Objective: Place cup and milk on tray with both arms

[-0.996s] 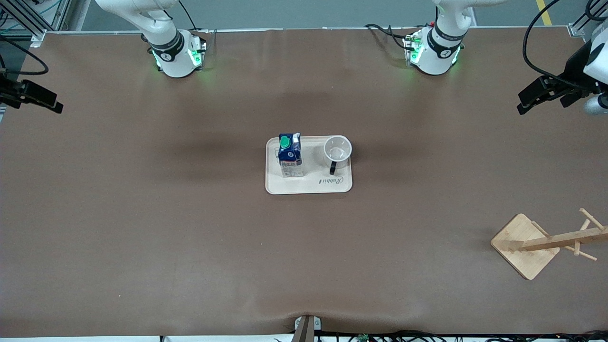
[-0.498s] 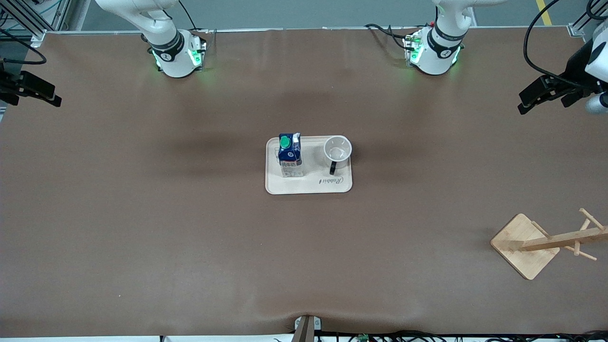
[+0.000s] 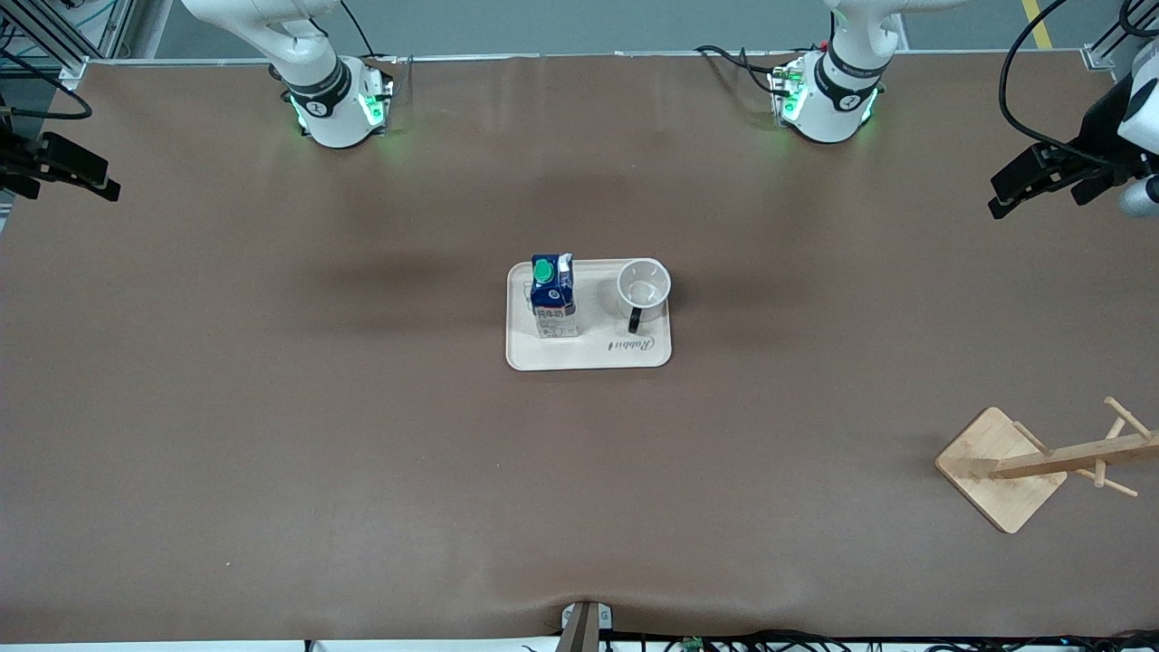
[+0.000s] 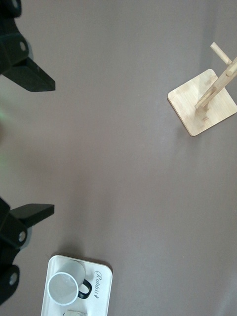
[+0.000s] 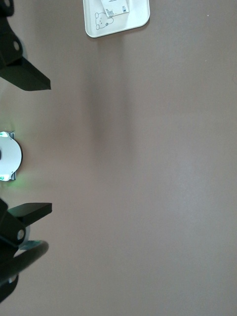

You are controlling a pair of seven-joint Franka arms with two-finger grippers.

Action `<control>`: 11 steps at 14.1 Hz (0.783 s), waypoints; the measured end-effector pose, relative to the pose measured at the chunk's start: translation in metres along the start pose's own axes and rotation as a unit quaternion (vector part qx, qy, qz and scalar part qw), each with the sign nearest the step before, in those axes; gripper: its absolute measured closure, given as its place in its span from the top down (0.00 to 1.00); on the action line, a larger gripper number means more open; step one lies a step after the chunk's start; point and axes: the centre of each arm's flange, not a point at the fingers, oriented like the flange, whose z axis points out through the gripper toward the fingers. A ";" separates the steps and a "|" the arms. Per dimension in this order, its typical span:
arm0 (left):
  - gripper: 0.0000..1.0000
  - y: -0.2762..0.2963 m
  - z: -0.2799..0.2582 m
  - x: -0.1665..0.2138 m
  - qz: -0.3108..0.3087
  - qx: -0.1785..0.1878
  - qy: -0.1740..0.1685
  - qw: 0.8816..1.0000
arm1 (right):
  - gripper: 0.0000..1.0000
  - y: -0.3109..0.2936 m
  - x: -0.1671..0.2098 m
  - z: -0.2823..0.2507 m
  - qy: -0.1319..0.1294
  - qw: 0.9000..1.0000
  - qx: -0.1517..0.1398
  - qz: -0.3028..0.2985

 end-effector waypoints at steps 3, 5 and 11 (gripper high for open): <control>1.00 0.001 0.001 0.003 0.001 -0.001 0.000 1.000 | 1.00 0.001 0.000 -0.001 0.001 1.000 0.000 0.001; 1.00 0.001 -0.001 0.004 0.001 -0.001 0.002 1.000 | 1.00 0.002 0.000 -0.001 0.001 1.000 0.000 0.001; 1.00 0.002 -0.003 0.004 0.001 -0.002 0.004 1.000 | 1.00 0.003 0.000 -0.001 0.004 1.000 0.000 0.002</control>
